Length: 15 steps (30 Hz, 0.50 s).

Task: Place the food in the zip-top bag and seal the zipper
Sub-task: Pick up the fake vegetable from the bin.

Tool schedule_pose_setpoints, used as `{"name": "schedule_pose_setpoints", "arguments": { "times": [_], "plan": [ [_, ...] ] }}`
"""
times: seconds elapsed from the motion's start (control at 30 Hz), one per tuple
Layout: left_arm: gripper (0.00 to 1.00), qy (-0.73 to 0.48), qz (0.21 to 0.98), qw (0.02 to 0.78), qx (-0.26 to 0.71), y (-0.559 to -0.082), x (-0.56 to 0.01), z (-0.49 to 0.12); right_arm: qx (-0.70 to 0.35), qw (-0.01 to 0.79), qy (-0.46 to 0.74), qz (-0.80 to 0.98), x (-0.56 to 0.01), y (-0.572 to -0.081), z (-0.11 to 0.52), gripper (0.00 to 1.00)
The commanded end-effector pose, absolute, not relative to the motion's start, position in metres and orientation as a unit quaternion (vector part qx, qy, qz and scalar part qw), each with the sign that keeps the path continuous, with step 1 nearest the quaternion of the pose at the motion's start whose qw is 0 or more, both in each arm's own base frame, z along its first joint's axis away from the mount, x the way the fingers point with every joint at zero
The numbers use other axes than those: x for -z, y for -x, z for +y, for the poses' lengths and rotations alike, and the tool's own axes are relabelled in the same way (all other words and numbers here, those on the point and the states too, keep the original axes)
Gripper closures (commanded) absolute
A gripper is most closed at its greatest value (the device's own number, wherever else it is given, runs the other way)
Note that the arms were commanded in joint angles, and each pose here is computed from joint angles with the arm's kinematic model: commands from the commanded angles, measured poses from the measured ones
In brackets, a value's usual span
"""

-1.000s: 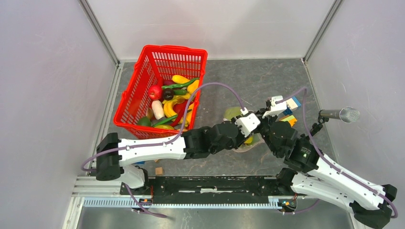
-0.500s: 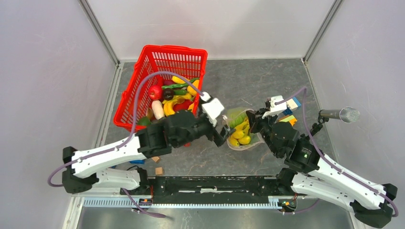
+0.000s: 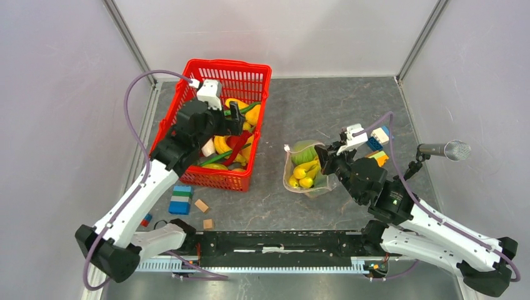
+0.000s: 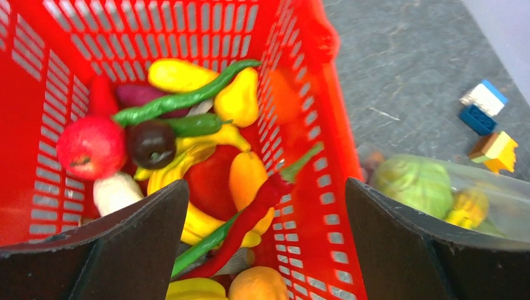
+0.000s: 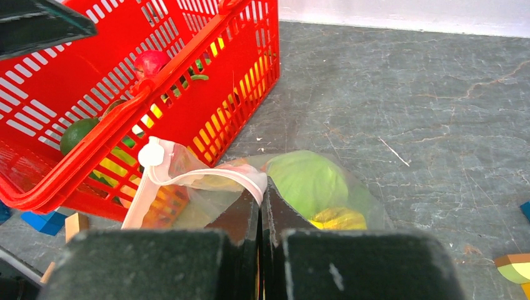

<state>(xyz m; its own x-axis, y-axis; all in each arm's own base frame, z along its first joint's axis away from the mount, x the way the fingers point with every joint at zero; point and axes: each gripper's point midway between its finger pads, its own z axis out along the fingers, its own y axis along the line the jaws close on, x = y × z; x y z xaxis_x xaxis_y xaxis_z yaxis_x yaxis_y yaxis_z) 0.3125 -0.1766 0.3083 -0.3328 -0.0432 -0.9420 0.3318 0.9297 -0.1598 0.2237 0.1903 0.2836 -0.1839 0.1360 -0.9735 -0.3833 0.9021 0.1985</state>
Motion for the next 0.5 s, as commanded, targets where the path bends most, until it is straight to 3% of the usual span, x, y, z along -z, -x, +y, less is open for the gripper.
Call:
{"name": "schedule_pose_setpoints", "arguments": {
  "times": [0.0,0.23,0.47],
  "plan": [
    [0.0,-0.051,0.851,0.478,0.212,-0.32,-0.252,-0.171,-0.244,0.662,0.067,0.706,-0.317,-0.224,0.196,1.0],
    [0.04,-0.041,0.884,0.407,0.228,-0.338,-0.182,-0.172,-0.244,0.666,0.06,0.702,-0.317,-0.223,0.192,1.0],
    [0.15,-0.05,0.904,0.372,0.205,-0.36,-0.162,-0.177,-0.242,0.665,0.064,0.703,-0.316,-0.224,0.194,1.0]
  ]
}}
